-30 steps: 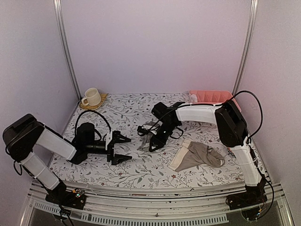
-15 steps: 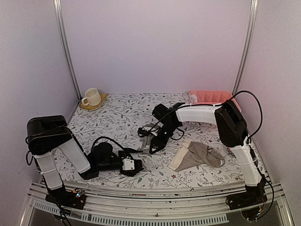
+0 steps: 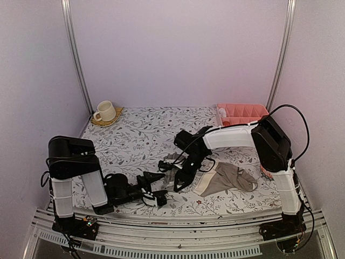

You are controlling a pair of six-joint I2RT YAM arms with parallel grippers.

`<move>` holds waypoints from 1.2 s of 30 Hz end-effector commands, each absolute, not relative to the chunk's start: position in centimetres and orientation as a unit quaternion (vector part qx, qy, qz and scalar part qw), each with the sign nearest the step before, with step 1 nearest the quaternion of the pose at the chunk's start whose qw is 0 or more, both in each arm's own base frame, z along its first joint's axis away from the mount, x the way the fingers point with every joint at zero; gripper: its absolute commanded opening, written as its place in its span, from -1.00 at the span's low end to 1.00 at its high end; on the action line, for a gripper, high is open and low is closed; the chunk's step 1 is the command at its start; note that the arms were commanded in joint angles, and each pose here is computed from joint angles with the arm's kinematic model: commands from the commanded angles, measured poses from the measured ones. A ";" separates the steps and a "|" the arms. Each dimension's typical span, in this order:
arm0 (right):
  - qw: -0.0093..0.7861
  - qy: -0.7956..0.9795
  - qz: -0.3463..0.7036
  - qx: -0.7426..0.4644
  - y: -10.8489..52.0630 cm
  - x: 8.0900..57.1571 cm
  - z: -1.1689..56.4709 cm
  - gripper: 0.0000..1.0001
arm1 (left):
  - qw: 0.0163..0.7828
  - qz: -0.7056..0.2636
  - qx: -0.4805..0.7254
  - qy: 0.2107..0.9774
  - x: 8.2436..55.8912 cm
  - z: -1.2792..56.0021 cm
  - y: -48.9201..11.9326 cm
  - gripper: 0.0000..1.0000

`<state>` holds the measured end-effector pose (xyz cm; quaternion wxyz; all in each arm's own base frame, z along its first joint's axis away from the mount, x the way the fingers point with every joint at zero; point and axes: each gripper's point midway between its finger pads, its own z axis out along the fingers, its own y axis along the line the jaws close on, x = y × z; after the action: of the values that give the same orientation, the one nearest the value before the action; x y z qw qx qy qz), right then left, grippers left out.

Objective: Roll the underwear
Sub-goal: Roll the underwear at the center of the board.

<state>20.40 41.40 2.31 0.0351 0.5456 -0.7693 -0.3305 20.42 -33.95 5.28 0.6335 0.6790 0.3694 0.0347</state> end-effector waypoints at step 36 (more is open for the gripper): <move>0.048 -0.776 -0.321 0.541 41.3 20.4 3.2 -0.72 | 0.424 0.115 0.836 0.328 17.8 -5.4 -31.8 0.00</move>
<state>20.10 41.02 2.99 0.0508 0.5383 -0.7770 -0.3225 19.50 -36.00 2.73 0.5701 0.7545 0.3048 0.1135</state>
